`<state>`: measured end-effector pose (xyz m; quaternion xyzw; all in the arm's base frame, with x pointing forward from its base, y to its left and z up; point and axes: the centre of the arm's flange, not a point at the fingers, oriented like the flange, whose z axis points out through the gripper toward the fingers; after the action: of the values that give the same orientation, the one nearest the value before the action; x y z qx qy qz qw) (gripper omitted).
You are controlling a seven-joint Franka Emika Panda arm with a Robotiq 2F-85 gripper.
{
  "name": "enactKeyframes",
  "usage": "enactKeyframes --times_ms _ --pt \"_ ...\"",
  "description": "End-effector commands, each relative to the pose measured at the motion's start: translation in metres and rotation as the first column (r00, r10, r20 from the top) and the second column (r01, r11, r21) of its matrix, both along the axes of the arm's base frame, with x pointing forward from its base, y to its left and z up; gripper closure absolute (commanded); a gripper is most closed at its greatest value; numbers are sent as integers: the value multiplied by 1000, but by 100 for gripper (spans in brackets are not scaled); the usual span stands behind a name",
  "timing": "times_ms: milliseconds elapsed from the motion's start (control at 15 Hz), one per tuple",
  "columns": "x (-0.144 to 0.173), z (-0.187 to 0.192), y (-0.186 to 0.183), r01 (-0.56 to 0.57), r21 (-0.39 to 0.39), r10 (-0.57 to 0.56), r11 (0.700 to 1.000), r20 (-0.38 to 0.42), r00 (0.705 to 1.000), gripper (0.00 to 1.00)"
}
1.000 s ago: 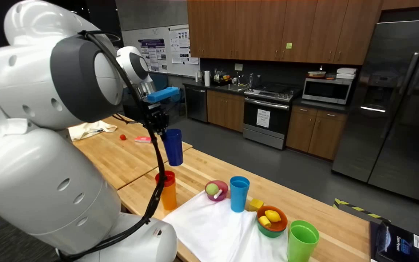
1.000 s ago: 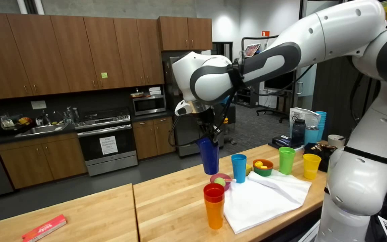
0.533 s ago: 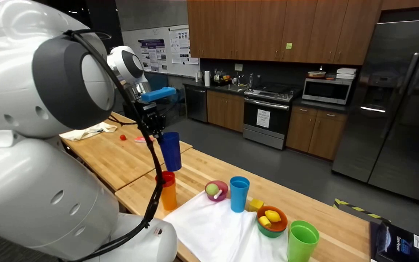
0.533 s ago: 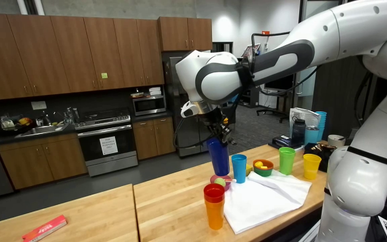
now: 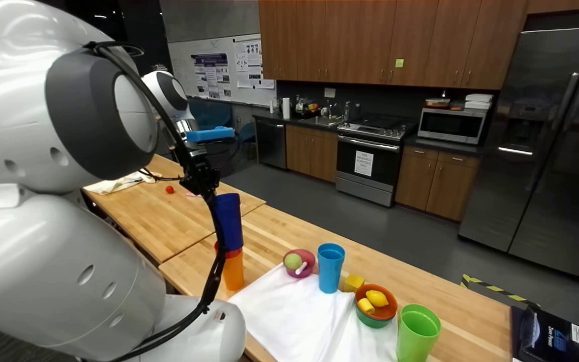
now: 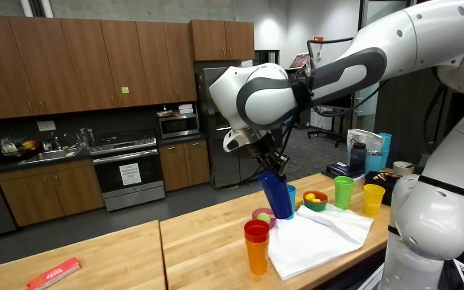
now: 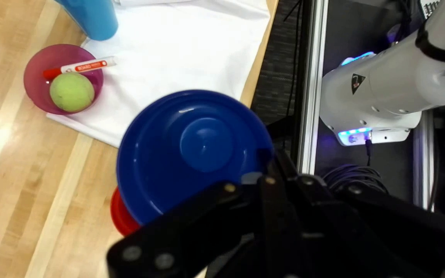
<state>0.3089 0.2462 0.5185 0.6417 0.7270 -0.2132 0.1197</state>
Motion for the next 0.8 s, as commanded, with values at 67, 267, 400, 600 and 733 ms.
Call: enactKeyframes --times_ms 67,267,400,600,733 --pt "-10 -1 0 -74 24 75 997 -35 997 99" --pt "-6 -4 6 -93 60 97 994 -57 994 99" --pt "-2 -7 11 -92 77 98 993 -70 993 99" --pt "2 -11 16 -98 103 106 990 -77 991 99" --pt "6 -13 19 -99 125 109 987 -71 992 99"
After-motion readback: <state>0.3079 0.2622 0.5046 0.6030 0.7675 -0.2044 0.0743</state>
